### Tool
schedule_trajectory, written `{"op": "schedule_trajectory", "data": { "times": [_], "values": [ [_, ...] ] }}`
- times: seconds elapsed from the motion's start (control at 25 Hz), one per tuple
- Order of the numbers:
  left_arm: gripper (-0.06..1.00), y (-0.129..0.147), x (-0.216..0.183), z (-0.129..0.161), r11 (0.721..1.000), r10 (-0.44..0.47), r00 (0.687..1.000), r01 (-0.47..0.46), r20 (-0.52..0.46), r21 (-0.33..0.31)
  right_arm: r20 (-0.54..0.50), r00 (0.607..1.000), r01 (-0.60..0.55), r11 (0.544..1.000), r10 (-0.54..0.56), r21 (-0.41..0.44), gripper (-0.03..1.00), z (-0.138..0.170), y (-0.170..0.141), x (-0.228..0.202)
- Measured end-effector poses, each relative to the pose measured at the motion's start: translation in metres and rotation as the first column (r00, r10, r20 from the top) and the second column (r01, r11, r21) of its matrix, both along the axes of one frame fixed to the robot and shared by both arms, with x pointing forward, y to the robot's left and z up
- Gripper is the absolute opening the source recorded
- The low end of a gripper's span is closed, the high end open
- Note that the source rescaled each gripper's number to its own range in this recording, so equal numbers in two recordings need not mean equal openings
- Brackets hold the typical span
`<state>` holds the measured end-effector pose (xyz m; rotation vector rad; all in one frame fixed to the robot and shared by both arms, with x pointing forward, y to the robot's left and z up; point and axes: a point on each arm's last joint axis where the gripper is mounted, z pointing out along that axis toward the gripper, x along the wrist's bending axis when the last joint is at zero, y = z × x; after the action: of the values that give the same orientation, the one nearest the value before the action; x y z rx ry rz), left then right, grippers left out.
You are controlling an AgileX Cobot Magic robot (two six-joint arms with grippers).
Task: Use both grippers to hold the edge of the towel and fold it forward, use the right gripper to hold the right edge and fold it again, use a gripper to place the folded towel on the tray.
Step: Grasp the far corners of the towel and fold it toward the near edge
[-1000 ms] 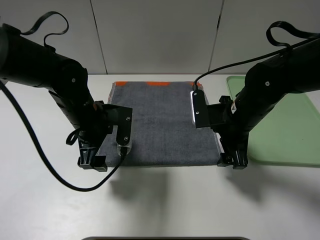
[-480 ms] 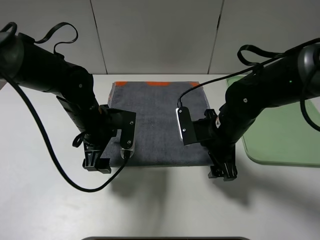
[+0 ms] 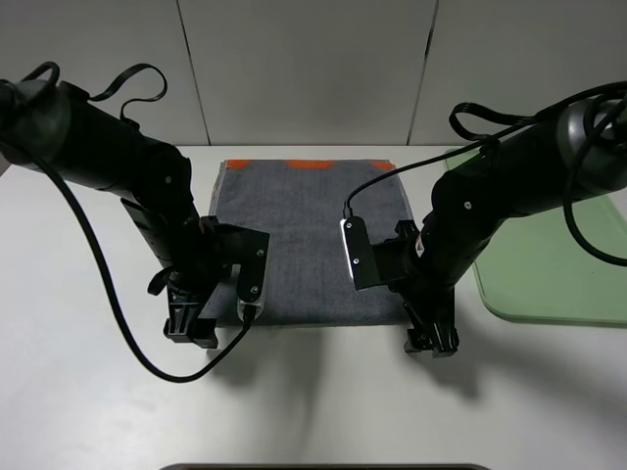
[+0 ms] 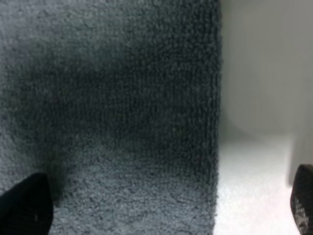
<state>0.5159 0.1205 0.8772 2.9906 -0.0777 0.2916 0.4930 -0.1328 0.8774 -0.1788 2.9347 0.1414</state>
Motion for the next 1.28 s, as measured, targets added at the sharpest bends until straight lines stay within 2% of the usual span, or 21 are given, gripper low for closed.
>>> {"op": "schedule_trajectory", "data": {
  "times": [0.52, 0.64, 0.8, 1.04, 1.16, 1.28],
  "values": [
    [0.96, -0.001, 0.001, -0.010, 1.000, -0.003, 1.000, 0.004, -0.017, 0.012, -0.037, 0.999, 0.002, 1.000, -0.003, -0.023, 1.00, -0.011, 0.001, 0.002],
    [0.90, -0.001, 0.001, -0.010, 1.000, -0.003, 1.000, 0.003, -0.011, 0.009, -0.039, 0.999, 0.003, 1.000, -0.004, -0.024, 1.00, -0.012, 0.001, 0.002],
    [0.76, -0.001, 0.001, -0.010, 1.000, -0.002, 1.000, 0.002, -0.005, 0.004, -0.039, 0.999, 0.003, 1.000, -0.004, -0.024, 0.99, -0.012, 0.001, 0.002],
    [0.60, -0.002, 0.003, -0.010, 1.000, 0.001, 1.000, -0.001, 0.008, -0.006, -0.060, 0.998, 0.014, 0.999, -0.015, -0.030, 0.81, -0.012, 0.000, 0.000],
    [0.56, -0.002, 0.003, -0.010, 1.000, 0.000, 1.000, 0.000, 0.012, -0.008, -0.061, 0.998, 0.016, 0.999, -0.018, -0.029, 0.69, -0.013, 0.001, 0.000],
    [0.55, -0.002, 0.003, -0.010, 1.000, 0.000, 1.000, 0.000, 0.013, -0.008, -0.053, 0.998, 0.015, 1.000, -0.016, -0.025, 0.52, -0.013, 0.001, 0.001]
  ]
}}
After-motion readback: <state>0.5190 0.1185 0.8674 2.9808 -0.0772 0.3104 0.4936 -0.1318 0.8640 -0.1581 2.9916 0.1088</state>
